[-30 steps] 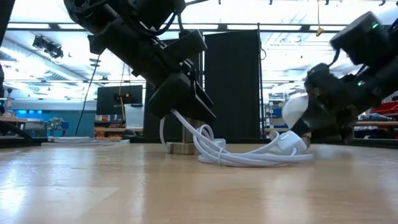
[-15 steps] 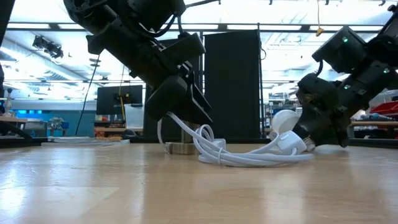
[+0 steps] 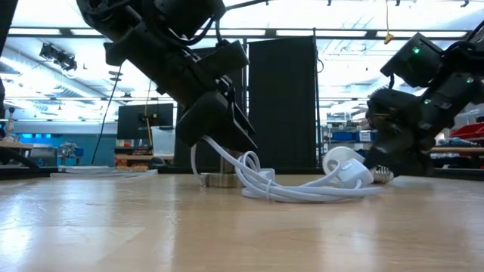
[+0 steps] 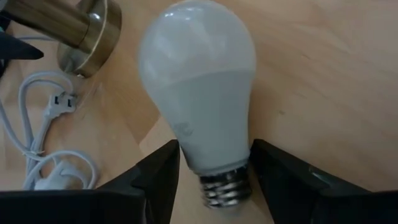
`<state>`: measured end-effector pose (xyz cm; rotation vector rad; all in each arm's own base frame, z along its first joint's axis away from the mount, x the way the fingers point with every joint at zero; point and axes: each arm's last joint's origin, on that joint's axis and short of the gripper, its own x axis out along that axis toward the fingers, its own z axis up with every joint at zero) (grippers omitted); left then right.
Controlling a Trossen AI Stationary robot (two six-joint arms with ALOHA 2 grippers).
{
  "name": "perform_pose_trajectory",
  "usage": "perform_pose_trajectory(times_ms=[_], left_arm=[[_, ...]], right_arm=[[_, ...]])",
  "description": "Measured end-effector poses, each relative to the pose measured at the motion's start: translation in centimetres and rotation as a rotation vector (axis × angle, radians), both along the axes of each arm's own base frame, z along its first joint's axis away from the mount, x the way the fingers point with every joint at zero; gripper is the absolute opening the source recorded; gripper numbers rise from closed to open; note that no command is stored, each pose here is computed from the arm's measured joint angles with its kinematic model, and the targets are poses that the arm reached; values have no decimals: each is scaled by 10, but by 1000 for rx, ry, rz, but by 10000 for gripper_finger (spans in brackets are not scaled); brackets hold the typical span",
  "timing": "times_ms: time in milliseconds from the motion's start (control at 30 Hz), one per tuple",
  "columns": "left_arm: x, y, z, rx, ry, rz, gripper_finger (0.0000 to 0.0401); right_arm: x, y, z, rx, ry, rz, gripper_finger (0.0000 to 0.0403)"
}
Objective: Screw lightbulb
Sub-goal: Remove the lightbulb from the desk lamp
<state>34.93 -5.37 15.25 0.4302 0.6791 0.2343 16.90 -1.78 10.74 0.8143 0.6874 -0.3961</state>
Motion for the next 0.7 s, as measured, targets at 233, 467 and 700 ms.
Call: perform_pose_trajectory(times_ms=[233,467,700], left_arm=[[0,1,1,0,-20,55,307],[0,1,1,-6,-26,68,307],[0,1,1,-9,-28,70,307]], right_arm=[[-9,-3,7,-36,18,-8,210],[-10,-5,19,-122,52,-25,210],[-6,-7,38,-172,69,-23,210]])
